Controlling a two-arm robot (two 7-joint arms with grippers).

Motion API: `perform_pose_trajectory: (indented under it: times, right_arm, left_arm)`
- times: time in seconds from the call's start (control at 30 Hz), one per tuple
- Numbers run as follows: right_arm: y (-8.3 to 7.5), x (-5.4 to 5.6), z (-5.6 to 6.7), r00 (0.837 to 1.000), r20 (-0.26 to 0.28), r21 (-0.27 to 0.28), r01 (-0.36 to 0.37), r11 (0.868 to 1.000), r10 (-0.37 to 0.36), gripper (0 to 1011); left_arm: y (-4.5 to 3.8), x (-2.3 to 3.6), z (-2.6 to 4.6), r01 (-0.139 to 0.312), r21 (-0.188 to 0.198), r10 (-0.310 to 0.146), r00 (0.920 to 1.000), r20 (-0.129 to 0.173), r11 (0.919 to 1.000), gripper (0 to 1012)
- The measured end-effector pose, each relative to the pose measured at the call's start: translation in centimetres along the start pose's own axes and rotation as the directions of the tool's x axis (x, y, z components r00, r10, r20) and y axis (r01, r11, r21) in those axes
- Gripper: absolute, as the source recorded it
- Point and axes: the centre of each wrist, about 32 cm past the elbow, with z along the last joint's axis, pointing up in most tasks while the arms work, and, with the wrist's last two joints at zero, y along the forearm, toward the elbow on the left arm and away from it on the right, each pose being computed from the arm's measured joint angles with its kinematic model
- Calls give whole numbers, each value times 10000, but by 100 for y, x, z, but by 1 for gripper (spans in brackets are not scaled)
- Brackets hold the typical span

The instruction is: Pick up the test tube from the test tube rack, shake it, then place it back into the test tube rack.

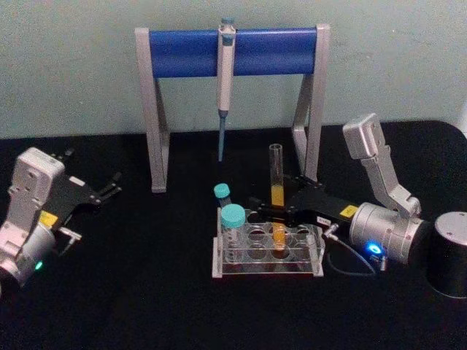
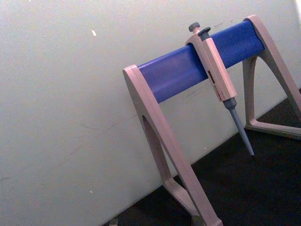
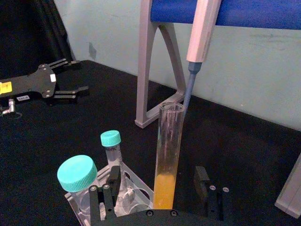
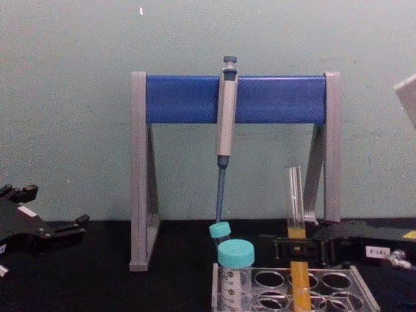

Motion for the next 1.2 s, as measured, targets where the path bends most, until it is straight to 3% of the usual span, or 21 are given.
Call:
perform_pose_trajectory:
  times: [0.77, 0.93, 1.2]
  right_arm:
    - [36, 7, 11, 9999, 124, -11, -16, 10000, 16, 995]
    - [34, 7, 10, 9999, 119, -8, -14, 10000, 14, 903]
    - [31, 8, 11, 9999, 113, -1, -6, 10000, 6, 672]
  left_arm:
    - [0, 0, 0, -1, -1, 1, 10000, 0, 10000, 1001]
    - [0, 0, 0, 0, -1, 0, 10000, 0, 10000, 1001]
    - [0, 0, 0, 0, -1, 0, 10000, 0, 10000, 1001]
